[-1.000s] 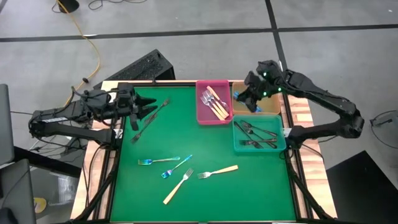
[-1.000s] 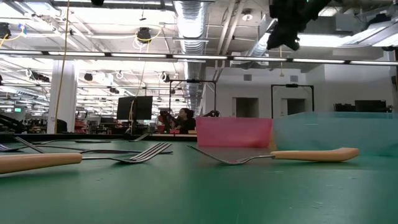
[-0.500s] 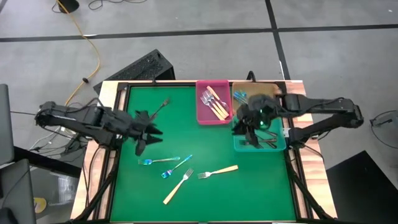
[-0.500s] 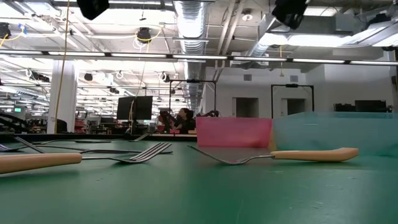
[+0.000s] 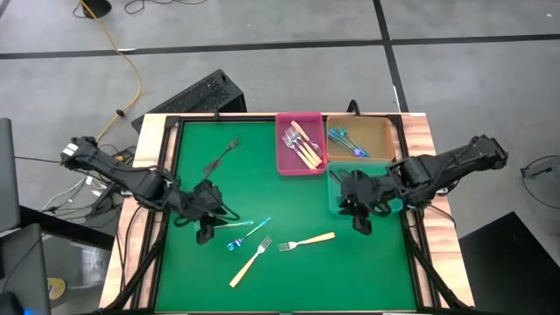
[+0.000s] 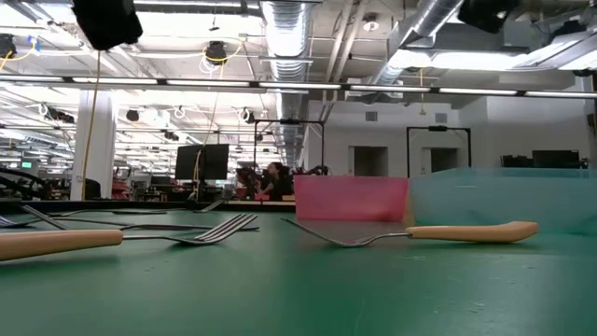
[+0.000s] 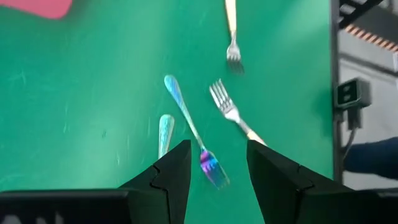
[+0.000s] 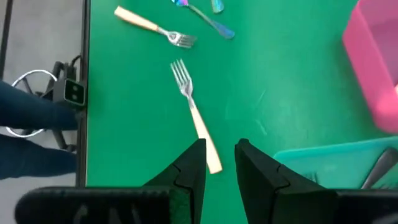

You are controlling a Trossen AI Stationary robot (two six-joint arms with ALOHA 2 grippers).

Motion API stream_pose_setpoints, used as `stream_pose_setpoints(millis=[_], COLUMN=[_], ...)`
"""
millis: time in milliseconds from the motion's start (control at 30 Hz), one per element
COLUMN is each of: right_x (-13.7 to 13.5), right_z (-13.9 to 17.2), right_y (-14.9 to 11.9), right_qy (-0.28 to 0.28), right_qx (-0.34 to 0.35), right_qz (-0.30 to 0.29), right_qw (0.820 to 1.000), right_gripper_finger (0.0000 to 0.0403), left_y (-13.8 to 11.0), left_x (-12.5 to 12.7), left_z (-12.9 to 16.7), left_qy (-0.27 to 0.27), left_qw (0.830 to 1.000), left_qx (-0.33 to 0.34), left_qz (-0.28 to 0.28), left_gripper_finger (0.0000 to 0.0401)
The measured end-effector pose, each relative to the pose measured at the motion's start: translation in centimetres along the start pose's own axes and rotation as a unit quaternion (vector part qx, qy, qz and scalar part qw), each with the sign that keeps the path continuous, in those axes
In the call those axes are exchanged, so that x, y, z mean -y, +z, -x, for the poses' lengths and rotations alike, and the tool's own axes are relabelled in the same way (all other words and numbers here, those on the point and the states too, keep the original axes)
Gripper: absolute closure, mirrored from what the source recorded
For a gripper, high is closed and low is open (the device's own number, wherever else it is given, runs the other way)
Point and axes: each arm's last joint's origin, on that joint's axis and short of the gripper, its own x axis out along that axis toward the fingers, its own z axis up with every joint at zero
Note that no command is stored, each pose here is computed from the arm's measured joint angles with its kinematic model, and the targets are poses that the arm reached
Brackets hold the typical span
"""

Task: Sort silverware by color (type)
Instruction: Put the black fork into the blue bin

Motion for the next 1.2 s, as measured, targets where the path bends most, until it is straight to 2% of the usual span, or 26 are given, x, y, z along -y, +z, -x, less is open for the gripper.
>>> stream_pose_setpoints(millis=[267, 433, 500, 600, 667, 900, 1033, 1200], right_x=[-1.2, -1.0, -0.9, -0.9, -0.9, -0.6, -0.4, -0.4], right_z=[-1.3, -2.1, -2.3, -2.3, -2.3, -2.4, -2.4, -2.4], right_y=[-2.2, -3.0, -3.1, -2.7, -2.4, -2.0, -1.8, -1.9], right_qy=[0.010, -0.013, -0.020, -0.017, -0.018, -0.037, -0.041, -0.040], right_qx=[-0.031, -0.036, -0.035, -0.015, 0.001, 0.024, 0.025, 0.026], right_qz=[-0.014, -0.018, -0.019, -0.024, -0.026, -0.029, -0.034, -0.045], right_qw=[0.999, 0.999, 0.999, 0.999, 1.000, 0.999, 0.998, 0.998], right_gripper_finger=[0.0294, 0.0294, 0.0294, 0.0294, 0.0294, 0.0294, 0.0294, 0.0294], left_y=[-0.6, -0.7, -0.6, 0.1, 0.7, 1.9, 2.4, 1.3], left_x=[1.1, 1.0, 0.6, -0.7, -1.8, -7.0, -10.1, -12.3], left_z=[-1.3, -1.3, -1.3, -1.3, -1.3, -1.5, -1.6, -2.0], left_qy=[0.006, 0.019, 0.049, 0.093, 0.104, 0.211, 0.240, 0.268], left_qw=[0.999, 0.999, 0.999, 0.988, 0.982, 0.959, 0.944, 0.931], left_qx=[-0.028, -0.023, -0.011, 0.020, 0.024, -0.016, -0.056, -0.114], left_qz=[-0.016, -0.018, 0.013, 0.125, 0.155, 0.187, 0.222, 0.222], left_gripper_finger=[0.0261, 0.0261, 0.0261, 0.0261, 0.0261, 0.0261, 0.0261, 0.0254])
